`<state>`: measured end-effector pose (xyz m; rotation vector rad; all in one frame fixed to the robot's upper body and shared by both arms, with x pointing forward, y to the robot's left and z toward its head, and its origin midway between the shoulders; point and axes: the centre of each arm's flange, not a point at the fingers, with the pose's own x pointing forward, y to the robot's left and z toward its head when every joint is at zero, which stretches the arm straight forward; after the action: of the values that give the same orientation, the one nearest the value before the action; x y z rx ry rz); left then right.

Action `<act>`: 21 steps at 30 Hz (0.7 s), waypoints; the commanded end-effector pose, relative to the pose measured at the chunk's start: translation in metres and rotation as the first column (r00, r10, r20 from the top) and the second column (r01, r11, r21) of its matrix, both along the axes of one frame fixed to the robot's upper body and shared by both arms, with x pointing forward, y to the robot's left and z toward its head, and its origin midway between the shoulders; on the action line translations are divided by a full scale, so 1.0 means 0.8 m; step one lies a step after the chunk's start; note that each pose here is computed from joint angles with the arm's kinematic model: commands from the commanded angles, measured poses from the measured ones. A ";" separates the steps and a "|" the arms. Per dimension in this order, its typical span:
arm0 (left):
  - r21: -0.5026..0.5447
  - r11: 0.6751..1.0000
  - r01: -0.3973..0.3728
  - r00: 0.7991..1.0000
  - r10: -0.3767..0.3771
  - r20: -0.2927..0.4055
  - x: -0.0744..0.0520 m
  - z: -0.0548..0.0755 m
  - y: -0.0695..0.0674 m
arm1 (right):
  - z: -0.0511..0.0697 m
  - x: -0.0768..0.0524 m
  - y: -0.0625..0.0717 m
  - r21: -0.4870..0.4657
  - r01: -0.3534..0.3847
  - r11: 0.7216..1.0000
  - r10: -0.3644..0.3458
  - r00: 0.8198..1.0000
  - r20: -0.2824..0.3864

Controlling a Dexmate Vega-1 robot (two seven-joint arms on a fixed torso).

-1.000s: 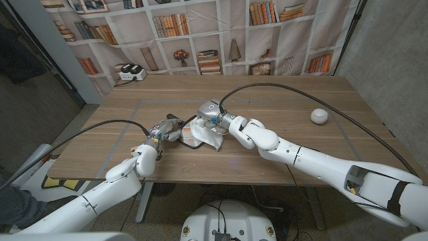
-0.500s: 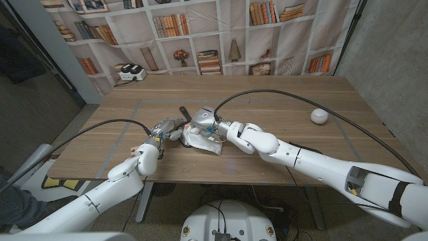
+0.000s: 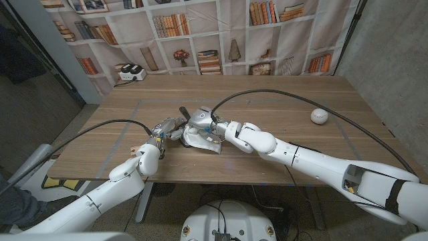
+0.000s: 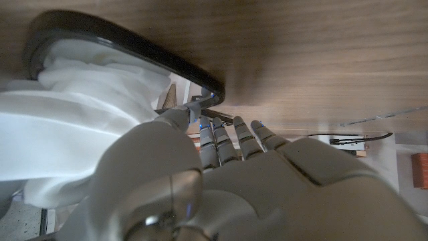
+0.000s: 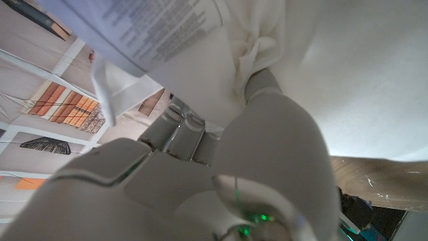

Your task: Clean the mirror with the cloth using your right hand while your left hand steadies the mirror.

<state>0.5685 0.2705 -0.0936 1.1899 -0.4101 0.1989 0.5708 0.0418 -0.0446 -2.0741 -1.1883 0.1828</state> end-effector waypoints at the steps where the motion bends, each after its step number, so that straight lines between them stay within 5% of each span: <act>1: 0.010 1.000 0.012 1.000 -0.012 0.000 0.006 0.002 -0.004 | -0.004 0.011 0.024 -0.061 0.030 0.998 -0.030 1.000 0.000; 21: -0.002 1.000 -0.002 1.000 0.002 0.007 -0.002 -0.005 -0.004 | 0.000 0.057 0.021 -0.087 0.150 0.985 -0.155 0.986 -0.057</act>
<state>0.5703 0.2677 -0.0959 1.1895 -0.4169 0.1928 0.5985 0.0611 -0.0462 -2.1785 -1.0893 0.2276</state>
